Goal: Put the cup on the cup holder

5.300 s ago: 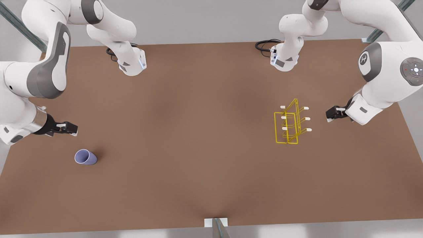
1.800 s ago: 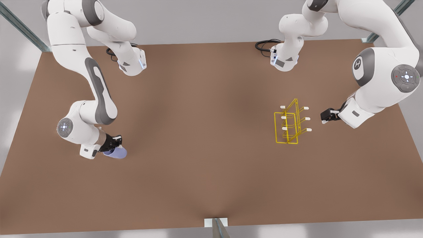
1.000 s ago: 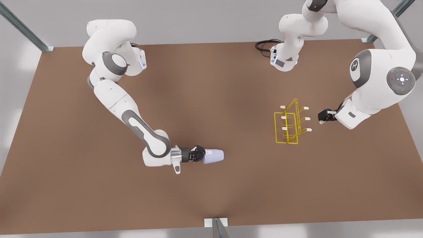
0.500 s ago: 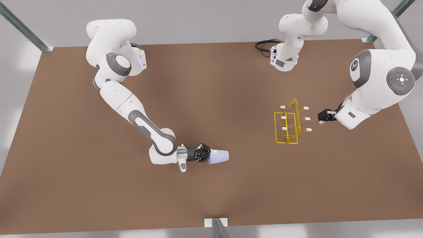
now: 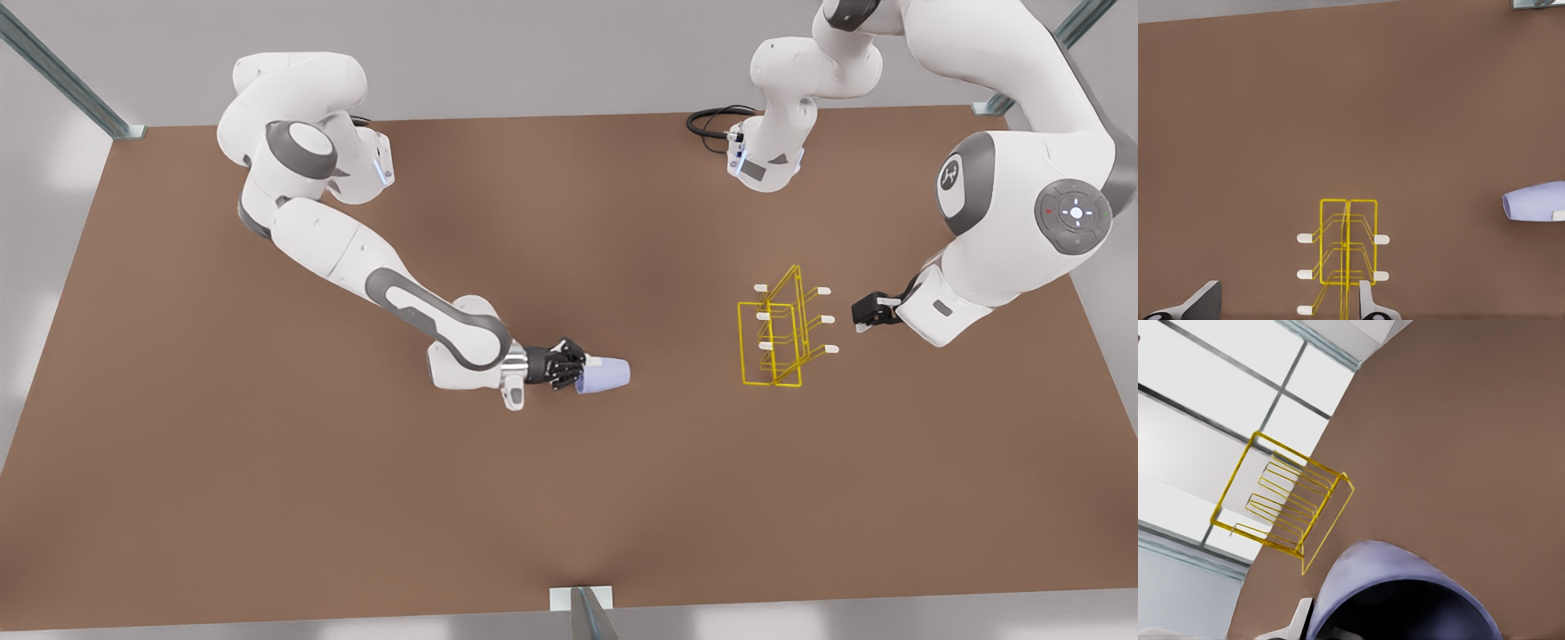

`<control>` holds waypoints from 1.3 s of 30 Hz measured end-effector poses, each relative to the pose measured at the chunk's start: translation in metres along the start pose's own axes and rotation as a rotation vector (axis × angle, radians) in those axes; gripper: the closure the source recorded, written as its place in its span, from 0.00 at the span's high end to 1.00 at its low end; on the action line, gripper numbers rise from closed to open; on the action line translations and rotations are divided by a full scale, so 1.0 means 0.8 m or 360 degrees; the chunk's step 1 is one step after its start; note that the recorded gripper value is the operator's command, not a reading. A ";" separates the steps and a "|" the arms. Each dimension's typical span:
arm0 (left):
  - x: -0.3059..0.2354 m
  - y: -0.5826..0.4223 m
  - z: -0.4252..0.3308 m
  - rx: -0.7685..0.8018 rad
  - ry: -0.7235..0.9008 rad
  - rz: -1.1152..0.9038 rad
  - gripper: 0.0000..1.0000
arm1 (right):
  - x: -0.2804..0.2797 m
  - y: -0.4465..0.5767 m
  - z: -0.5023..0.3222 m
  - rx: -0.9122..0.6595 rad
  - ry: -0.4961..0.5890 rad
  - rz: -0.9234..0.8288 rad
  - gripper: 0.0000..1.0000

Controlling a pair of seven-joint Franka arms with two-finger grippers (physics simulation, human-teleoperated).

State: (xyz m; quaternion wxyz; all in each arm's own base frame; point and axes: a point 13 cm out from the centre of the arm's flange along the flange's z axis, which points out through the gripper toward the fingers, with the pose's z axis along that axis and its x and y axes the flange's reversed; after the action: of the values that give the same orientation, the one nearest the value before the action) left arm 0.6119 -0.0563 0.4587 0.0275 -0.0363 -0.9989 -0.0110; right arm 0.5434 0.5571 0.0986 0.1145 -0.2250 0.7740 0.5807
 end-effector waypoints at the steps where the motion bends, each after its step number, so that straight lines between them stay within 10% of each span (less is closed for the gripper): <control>1: 0.000 0.000 0.001 0.0000 0.0001 0.0000 1.00 | 0.004 -0.005 0.000 0.0007 0.0000 0.0007 0.49; 4: 0.000 0.000 0.001 0.0000 0.0002 -0.0002 1.00 | 0.006 -0.011 -0.002 0.0021 -0.0015 0.0014 0.74; 13: 0.003 -0.017 -0.003 -0.0002 0.0000 0.0013 1.00 | -0.007 -0.018 -0.060 0.0095 -0.0037 -0.0040 0.75; 20: 0.046 -0.273 0.015 0.0170 0.0080 0.0174 1.00 | -0.015 -0.055 -0.232 0.0436 0.0078 -0.0243 0.76; 24: 0.016 -0.366 0.083 0.0267 0.0078 -0.0241 1.00 | -0.115 -0.020 -0.481 0.0834 0.0391 -0.0660 0.82; 25: 0.006 -0.375 0.101 0.0267 0.0076 -0.0374 1.00 | -0.119 0.000 -0.532 0.0964 0.0578 -0.0727 1.00; 28: -0.018 -0.404 0.158 0.0267 0.0078 -0.0771 1.00 | -0.118 0.028 -0.725 0.1404 0.0907 -0.0569 1.00; 39: -0.008 -0.456 0.281 0.0162 0.0038 -0.1972 1.00 | -0.124 0.129 -0.828 0.1802 0.0942 0.0033 1.00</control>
State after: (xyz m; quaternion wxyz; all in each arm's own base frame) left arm 0.5796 -0.4153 0.2263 0.0288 0.5517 -0.8333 0.0224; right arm 0.6358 -0.0281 0.4276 -0.0086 -0.2728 0.9620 -0.0038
